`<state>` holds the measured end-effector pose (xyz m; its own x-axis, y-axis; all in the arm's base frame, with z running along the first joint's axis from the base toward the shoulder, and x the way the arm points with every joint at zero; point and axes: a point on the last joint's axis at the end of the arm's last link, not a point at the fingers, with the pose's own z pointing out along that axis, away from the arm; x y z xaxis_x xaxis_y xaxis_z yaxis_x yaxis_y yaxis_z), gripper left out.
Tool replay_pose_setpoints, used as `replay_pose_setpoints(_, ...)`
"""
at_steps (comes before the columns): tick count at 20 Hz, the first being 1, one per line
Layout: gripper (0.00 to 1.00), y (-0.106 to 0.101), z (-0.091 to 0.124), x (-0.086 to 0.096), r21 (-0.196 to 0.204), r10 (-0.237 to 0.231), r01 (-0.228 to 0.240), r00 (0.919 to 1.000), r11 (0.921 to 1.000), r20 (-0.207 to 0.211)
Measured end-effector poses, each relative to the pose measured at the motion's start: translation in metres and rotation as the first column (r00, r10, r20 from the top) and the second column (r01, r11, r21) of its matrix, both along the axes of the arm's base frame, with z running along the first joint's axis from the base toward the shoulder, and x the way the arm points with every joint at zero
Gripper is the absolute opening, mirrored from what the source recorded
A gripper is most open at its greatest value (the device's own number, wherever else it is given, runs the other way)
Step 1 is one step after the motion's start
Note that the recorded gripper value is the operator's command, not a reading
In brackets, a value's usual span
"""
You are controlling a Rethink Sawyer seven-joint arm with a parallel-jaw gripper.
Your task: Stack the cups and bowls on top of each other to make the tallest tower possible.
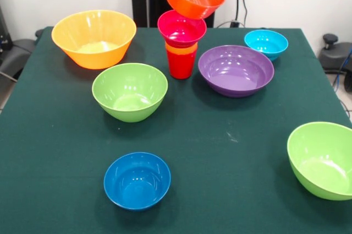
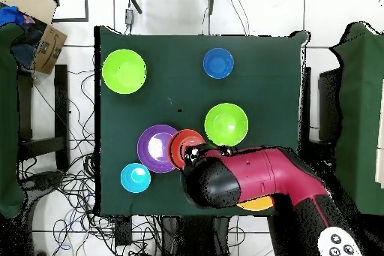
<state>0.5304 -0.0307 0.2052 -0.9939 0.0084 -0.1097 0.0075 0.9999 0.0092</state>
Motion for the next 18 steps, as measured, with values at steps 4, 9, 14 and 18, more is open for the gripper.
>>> replay_pose_setpoints(4,0.00,0.005,-0.005,0.000,0.010,0.025,-0.025,0.9997,0.9996,0.004)
replay_pose_setpoints(9,0.00,0.008,-0.013,0.000,0.025,0.045,-0.045,0.9989,0.9987,0.016)
replay_pose_setpoints(14,0.00,0.003,-0.019,-0.002,0.032,0.057,-0.058,0.9978,0.9978,0.034)
replay_pose_setpoints(18,0.00,-0.008,-0.027,-0.005,0.045,0.051,-0.053,0.9980,0.9976,0.038)
